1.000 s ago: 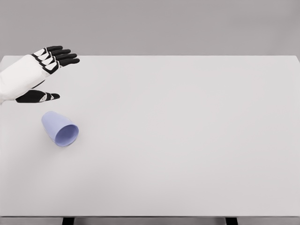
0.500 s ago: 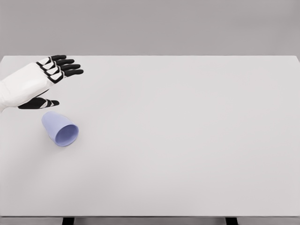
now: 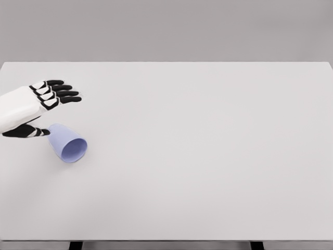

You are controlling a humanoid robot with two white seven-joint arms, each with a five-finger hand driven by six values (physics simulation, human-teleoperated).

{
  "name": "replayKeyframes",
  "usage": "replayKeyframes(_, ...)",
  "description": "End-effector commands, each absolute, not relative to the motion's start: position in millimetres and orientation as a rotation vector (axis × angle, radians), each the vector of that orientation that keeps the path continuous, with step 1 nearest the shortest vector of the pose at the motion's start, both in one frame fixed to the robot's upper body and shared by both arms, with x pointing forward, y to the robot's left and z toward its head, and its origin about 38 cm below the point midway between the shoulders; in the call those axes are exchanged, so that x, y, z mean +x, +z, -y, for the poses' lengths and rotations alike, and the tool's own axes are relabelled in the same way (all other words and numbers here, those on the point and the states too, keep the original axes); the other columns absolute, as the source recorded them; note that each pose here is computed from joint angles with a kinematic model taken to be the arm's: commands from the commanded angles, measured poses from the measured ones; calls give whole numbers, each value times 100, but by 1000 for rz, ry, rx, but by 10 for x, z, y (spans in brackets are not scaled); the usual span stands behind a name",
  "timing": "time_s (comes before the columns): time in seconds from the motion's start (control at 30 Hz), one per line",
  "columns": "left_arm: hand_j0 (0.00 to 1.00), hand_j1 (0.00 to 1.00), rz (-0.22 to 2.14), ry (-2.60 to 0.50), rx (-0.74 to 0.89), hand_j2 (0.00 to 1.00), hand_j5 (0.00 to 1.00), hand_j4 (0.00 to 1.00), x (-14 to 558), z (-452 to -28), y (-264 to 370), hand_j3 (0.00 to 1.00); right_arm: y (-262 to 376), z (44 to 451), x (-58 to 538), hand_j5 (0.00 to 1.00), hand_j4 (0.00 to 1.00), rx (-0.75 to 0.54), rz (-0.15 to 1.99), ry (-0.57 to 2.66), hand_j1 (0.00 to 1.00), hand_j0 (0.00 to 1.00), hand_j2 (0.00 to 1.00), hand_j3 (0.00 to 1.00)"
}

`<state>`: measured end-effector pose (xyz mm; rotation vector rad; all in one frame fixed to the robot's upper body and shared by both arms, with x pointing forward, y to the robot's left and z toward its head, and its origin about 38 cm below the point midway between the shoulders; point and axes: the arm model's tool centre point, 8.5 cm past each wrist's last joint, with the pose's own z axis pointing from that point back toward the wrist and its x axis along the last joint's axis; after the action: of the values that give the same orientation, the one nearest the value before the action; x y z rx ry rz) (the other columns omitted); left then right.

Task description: Flip the cup with left arm and place it on the table

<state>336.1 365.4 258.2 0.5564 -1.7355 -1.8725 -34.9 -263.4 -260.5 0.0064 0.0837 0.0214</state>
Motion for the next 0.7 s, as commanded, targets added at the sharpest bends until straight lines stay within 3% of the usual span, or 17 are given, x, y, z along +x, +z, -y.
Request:
replayKeyframes(0.0, 100, 100, 1662, -1918, 570, 100, 100, 100, 3327, -3832, 2853, 100, -2604, 2633, -359, 100, 100, 8, -85, 22, 100, 100, 100, 100)
replayKeyframes(0.4, 100, 100, 1640, -1852, 373, 100, 100, 100, 3213, -3737, 2510, 100, -2605, 2634, -349, 100, 100, 6, -84, 22, 100, 100, 100, 100)
replayKeyframes(0.67, 100, 100, 1601, -1767, 429, 100, 100, 100, 3298, -3748, 2410, 100, -2604, 2633, -359, 100, 100, 8, -85, 22, 100, 100, 100, 100)
